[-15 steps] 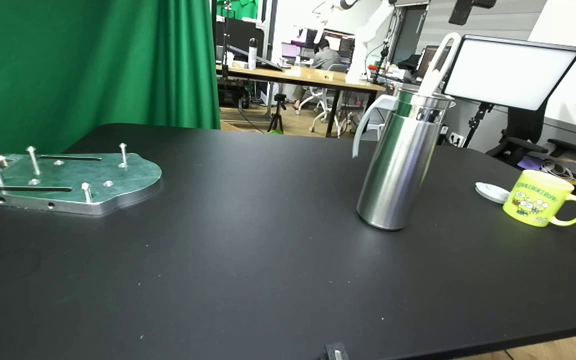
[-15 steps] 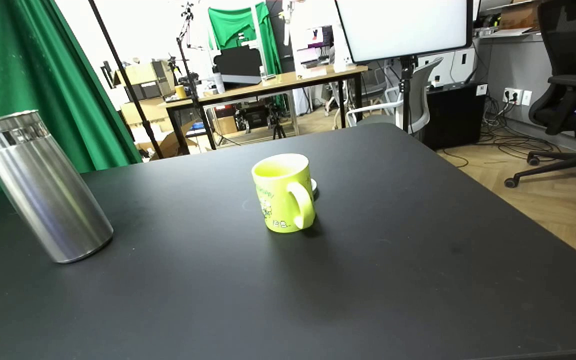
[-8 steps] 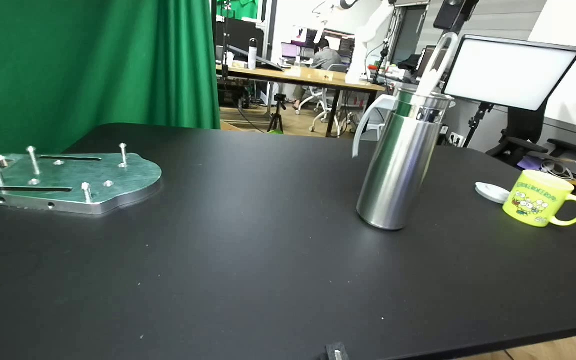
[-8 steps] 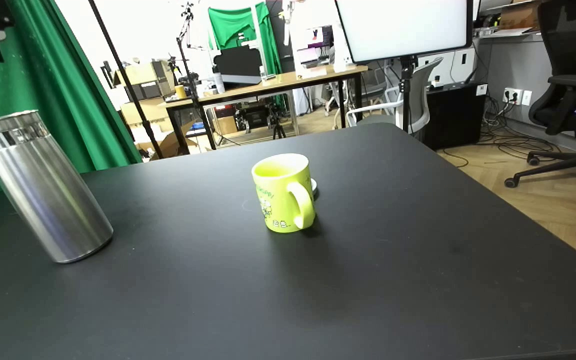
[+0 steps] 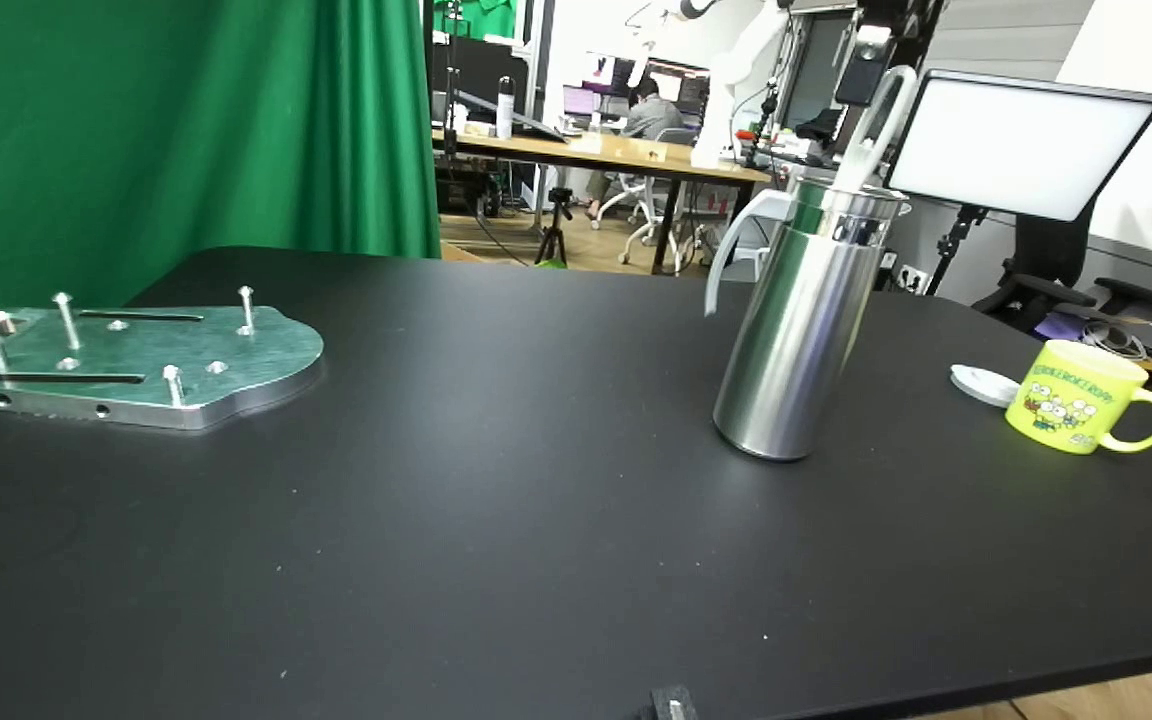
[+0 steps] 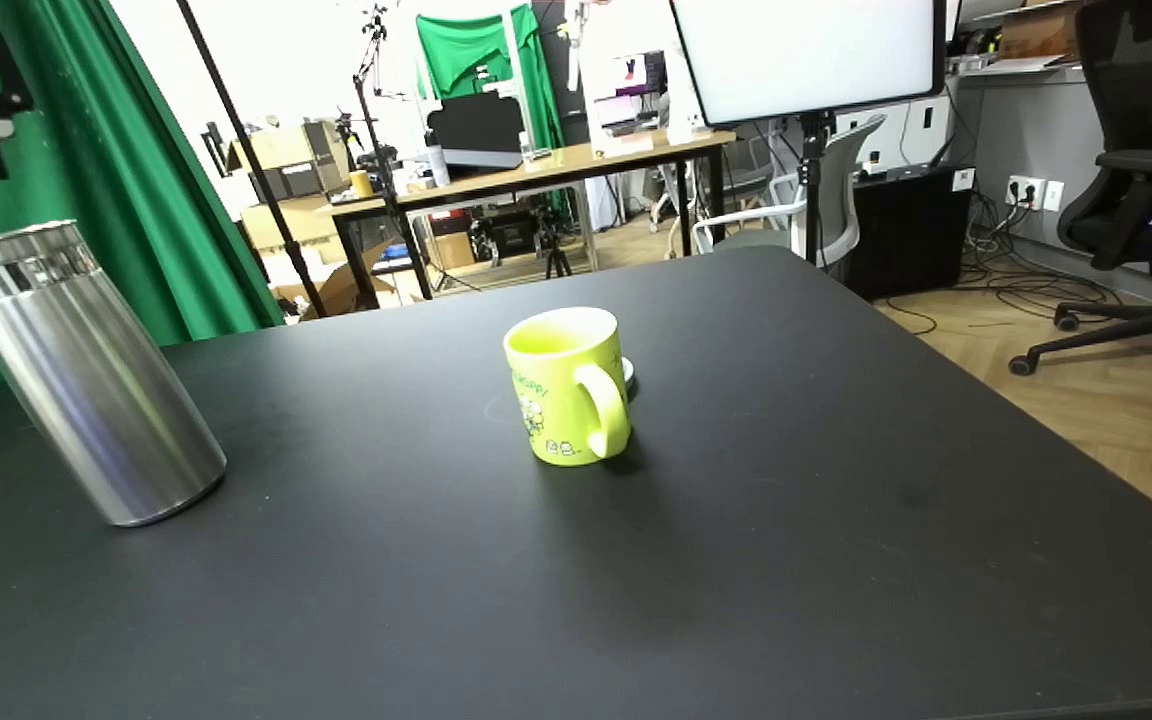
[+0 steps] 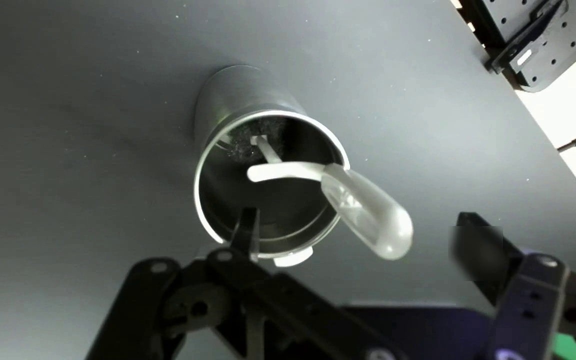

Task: Use the object to scrub the inside of the bottle

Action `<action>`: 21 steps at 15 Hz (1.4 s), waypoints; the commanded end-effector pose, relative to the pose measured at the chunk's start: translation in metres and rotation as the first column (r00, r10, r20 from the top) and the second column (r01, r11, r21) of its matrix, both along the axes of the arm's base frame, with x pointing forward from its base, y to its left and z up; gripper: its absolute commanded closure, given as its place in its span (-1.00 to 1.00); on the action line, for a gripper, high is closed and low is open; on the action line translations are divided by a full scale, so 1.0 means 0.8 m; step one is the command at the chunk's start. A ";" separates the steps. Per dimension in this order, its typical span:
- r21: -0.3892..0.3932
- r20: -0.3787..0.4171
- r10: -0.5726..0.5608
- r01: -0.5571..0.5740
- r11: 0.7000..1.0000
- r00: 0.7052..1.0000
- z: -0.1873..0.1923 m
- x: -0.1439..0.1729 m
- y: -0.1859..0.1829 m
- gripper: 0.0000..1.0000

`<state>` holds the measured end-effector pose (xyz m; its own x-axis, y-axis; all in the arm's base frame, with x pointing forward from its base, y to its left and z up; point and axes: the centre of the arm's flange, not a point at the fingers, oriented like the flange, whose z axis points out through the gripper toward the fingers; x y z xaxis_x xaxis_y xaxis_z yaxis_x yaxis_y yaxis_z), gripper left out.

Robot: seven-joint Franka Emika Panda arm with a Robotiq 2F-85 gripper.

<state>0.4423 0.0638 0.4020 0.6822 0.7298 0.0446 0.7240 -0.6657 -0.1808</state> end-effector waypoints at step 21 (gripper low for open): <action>-0.217 0.051 0.098 -0.085 0.972 0.994 0.023 -0.047 0.030 0.79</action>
